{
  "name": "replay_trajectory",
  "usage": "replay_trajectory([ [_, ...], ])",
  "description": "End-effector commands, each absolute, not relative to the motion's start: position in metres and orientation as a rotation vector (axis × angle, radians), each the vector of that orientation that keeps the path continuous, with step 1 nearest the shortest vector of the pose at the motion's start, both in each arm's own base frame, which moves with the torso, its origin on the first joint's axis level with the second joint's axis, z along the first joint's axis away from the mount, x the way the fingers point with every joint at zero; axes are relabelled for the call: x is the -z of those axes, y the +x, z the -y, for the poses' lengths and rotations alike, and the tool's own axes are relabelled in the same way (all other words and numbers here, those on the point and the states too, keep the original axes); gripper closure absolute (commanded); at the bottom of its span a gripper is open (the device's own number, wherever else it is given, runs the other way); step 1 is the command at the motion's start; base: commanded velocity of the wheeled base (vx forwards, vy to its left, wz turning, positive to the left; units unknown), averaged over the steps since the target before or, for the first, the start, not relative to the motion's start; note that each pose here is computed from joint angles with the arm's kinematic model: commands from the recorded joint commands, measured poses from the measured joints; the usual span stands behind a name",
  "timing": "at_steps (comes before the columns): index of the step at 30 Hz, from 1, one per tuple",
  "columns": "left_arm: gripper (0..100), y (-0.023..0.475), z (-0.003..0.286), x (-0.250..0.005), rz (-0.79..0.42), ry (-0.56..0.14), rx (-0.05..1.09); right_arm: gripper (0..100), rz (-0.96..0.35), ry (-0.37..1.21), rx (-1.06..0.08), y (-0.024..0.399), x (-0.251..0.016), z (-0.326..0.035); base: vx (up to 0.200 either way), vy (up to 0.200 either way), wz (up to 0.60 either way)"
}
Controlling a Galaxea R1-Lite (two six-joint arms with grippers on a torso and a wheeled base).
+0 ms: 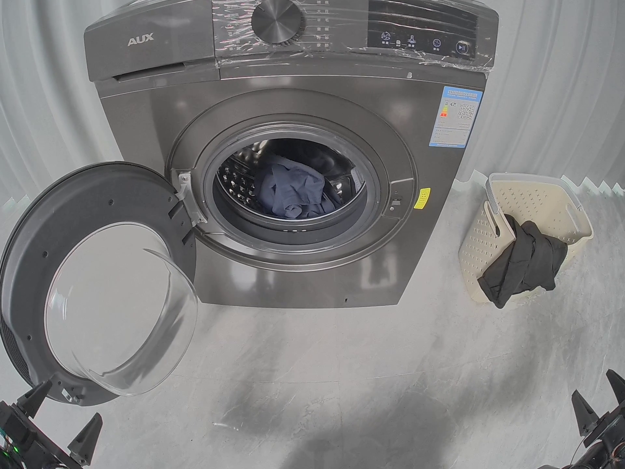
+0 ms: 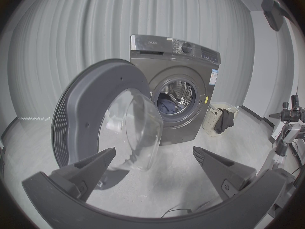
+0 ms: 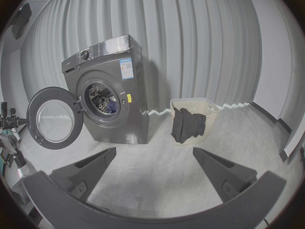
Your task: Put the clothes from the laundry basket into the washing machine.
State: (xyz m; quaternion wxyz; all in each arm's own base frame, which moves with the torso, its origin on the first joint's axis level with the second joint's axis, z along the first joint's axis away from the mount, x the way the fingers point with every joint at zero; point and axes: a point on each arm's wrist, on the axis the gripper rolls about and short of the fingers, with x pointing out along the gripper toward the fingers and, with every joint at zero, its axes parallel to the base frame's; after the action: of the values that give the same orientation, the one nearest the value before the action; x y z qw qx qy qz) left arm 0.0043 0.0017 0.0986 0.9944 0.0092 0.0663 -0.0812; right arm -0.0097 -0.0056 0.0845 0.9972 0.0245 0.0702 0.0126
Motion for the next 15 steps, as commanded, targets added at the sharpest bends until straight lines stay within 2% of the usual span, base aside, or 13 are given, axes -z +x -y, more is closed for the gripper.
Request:
replay_trajectory([
  [1, 0, -0.0147, -0.0031, -0.0836, -0.035, -0.003, 0.08, 0, -0.082, 0.017, 0.064, -0.0167, -0.0836, 0.0065, 0.0, -0.2, 0.0],
  [5, 0, -0.0179, -0.0003, -0.083, 0.0, 0.0, -0.038, 0, -0.08, -0.026, 0.108, -0.0174, -0.0835, 0.0057, 0.0, 0.0, 0.0],
  [10, 0, -0.019, 0.0, -0.083, 0.014, 0.003, -0.043, 0, 0.01, -0.031, 0.117, -0.0251, -0.0815, 0.0027, 0.0, 0.0, 0.0],
  [15, 0, -0.0232, -0.0006, -0.0809, 0.047, 0.018, -0.019, 0, 0.016, -0.011, 0.08, -0.0245, -0.0809, 0.0021, 0.0, 0.0, 0.0],
])
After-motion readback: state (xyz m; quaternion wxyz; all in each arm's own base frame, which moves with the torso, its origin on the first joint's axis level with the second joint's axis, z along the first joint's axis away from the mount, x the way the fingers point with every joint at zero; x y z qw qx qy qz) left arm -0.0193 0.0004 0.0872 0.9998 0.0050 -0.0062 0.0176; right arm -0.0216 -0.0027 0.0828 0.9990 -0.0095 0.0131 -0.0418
